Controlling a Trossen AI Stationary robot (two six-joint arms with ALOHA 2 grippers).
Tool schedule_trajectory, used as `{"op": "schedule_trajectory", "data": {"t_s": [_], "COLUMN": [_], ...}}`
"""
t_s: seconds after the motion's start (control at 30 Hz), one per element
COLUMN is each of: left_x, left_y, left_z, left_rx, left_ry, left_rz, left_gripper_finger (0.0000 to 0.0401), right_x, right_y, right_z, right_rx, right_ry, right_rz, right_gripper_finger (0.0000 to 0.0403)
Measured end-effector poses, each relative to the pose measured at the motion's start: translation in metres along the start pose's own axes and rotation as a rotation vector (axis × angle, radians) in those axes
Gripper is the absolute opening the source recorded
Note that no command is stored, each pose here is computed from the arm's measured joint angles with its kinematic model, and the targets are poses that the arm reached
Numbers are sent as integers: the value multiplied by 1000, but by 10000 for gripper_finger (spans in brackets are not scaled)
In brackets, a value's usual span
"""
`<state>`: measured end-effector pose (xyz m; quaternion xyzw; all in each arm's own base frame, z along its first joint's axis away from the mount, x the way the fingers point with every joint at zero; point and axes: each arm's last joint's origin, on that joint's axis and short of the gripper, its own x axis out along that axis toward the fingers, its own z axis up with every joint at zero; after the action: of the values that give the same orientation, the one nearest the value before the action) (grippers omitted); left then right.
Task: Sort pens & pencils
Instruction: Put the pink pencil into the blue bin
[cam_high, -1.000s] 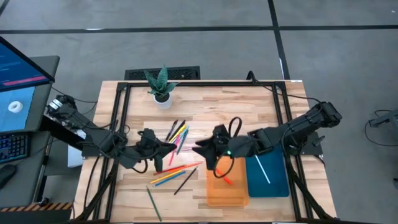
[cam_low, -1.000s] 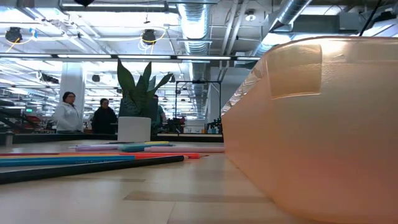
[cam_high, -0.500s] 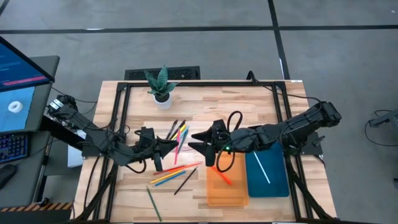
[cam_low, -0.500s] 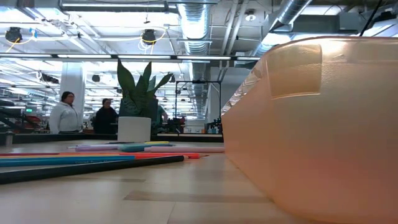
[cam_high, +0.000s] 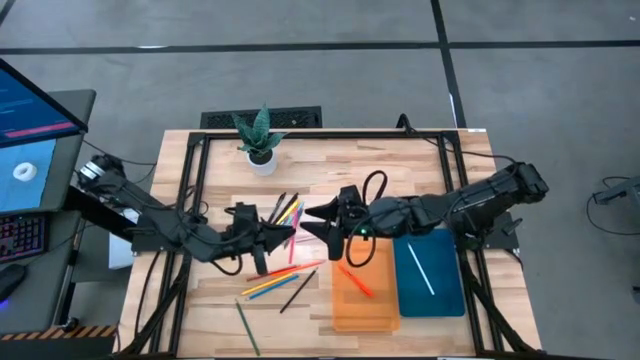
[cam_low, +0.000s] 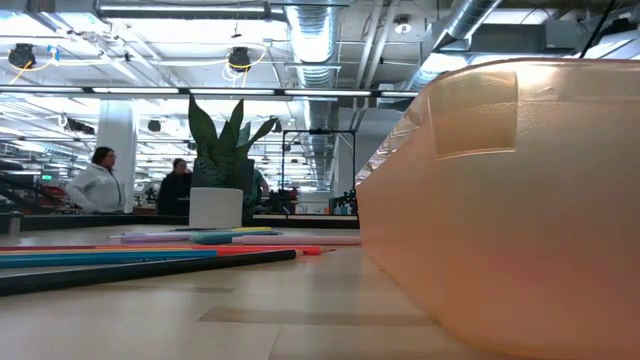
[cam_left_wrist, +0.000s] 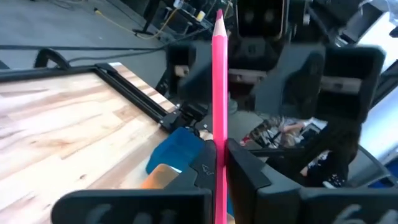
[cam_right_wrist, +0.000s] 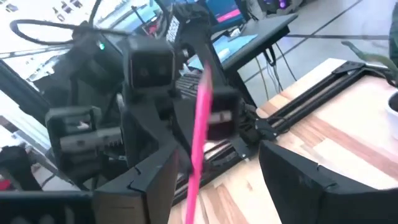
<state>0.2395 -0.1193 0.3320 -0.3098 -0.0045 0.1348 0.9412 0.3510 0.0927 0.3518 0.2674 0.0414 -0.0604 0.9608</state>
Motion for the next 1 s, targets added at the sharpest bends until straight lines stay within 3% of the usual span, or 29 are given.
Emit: {"op": "schedule_trajectory", "data": {"t_s": [0.4, 0.6, 0.8, 1.0], "left_x": [21, 22, 24, 24], "left_y": [3, 4, 5, 7], "left_z": [-6, -6, -6, -6], "left_rx": [-14, -13, -4, 2], "left_ry": [-10, -13, -10, -7], "left_rz": [-17, -11, -4, 11], "left_gripper_finger": [6, 6, 6, 10], "right_x": [4, 6, 7, 8], "right_y": [-8, -13, -15, -18], "right_z": [6, 6, 8, 8], "right_rx": [-2, -7, -4, 43], "right_ry": [8, 52, 63, 82], "right_rz": [19, 47, 64, 65], "right_gripper_finger": [231, 156, 25, 25]}}
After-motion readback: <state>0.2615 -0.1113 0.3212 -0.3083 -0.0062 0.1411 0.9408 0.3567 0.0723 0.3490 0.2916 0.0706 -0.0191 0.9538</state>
